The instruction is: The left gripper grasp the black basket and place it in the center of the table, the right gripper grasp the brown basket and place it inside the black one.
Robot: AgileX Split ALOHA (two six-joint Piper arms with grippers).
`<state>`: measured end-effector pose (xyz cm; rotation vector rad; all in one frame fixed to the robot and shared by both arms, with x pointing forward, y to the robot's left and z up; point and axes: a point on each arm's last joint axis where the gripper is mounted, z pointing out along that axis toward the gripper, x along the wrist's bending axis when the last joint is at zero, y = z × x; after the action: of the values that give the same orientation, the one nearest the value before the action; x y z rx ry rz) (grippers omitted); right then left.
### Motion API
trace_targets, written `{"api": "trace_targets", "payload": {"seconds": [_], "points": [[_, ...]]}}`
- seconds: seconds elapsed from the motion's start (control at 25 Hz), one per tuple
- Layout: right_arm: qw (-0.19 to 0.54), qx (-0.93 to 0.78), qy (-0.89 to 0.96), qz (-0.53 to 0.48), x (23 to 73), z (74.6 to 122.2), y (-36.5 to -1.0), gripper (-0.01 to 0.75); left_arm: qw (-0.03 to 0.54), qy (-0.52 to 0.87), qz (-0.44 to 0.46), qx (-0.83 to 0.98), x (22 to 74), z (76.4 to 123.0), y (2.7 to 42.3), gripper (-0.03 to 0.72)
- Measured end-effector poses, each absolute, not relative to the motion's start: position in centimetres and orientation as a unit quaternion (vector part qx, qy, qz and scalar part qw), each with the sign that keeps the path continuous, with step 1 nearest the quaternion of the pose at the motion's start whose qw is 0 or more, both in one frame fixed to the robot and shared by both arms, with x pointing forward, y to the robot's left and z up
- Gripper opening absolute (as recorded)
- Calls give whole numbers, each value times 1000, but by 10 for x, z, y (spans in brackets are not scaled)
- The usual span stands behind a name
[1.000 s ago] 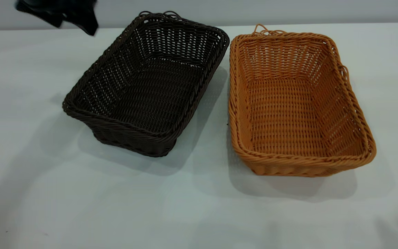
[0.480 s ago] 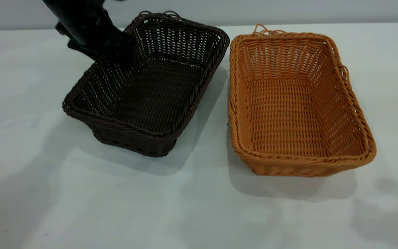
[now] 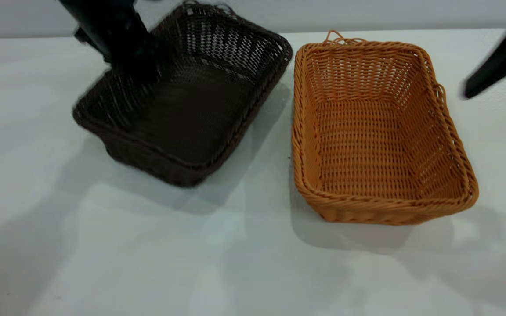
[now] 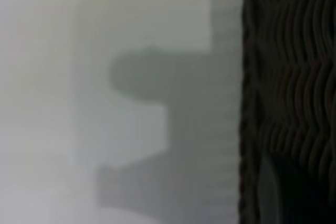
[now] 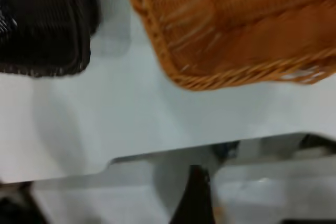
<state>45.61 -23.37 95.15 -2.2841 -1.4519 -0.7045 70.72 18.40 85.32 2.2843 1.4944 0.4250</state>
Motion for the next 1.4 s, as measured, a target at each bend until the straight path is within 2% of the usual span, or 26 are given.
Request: {"api": "trace_targets", "payload": {"seconds": [0.16,0.32,0.56,0.88,1.0,1.12,1.4], "points": [[251,-834,-443,-213,466,918,-209,584,217,536,191,793,719,892,201,80],[302,-868,-352,-177,477,884,-193,584,227,536,204,787,721,903,206,80],[313,-894,-288,-140,499,840,-187,584,226,533,206,789,721,903,207,80],[303,-904,-278,-118,511,813,-187,571,221,514,211,801,721,903,207,80],[289,-907,-284,-115,511,807,-189,526,221,512,212,803,721,903,207,80],[266,-909,-298,-119,512,803,-193,451,216,499,215,811,721,903,207,80],[187,-920,-308,-157,535,797,-234,168,198,494,196,824,716,904,207,80]]}}
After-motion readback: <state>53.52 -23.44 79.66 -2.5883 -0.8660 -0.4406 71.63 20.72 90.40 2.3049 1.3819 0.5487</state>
